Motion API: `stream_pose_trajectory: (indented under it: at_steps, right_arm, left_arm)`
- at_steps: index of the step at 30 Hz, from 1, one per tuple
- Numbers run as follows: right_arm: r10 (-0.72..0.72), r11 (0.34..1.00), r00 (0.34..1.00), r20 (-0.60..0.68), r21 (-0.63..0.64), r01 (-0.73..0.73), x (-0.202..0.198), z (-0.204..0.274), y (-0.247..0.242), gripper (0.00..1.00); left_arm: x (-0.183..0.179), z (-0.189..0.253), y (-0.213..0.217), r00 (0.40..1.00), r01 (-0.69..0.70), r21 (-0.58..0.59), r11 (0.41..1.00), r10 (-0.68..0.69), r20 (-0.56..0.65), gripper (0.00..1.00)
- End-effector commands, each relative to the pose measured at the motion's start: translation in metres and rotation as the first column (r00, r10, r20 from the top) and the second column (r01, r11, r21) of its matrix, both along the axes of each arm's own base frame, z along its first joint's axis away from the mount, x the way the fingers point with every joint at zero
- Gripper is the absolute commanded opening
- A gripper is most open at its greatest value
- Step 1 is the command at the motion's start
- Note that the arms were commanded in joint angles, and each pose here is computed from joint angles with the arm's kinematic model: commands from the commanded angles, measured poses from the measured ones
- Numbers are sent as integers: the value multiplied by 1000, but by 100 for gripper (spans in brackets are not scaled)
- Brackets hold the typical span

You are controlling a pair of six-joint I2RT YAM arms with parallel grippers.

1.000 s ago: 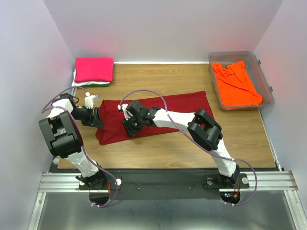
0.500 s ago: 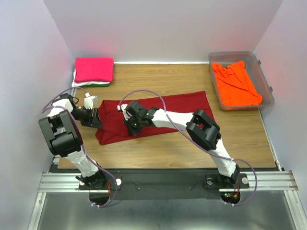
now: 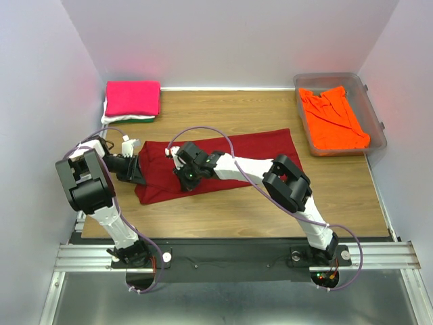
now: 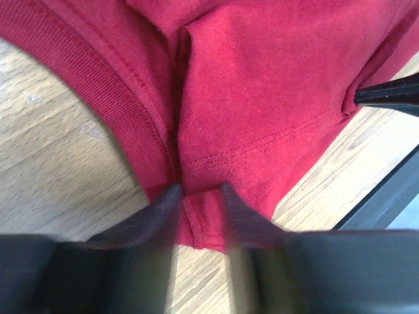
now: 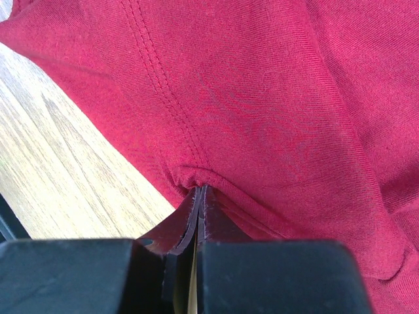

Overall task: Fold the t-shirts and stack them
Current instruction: Fold the tshirt

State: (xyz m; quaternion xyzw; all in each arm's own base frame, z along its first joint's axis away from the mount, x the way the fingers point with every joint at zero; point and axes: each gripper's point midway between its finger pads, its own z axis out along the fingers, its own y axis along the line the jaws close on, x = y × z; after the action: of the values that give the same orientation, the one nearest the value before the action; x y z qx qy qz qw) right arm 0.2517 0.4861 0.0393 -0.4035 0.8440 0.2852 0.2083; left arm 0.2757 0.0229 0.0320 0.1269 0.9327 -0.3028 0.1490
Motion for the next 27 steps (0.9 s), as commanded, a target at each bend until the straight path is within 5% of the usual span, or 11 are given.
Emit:
stream_pose_trajectory:
  at_steps: [1,6,27]
  right_arm:
    - [2,997,998,58,70,-6,4,36,17,1]
    - [-16,996,997,72,87,10,8,47,17,1]
    - [-204,965,978,52,176,192,102,79,-18,1]
  left_arm:
    - [3,13,-7,1000,7,-54,999,-6,18,29]
    - [9,31,-8,998,15,-63,998,-11,59,1]
    - [77,78,-20,991,8,-158,987,14,136,0]
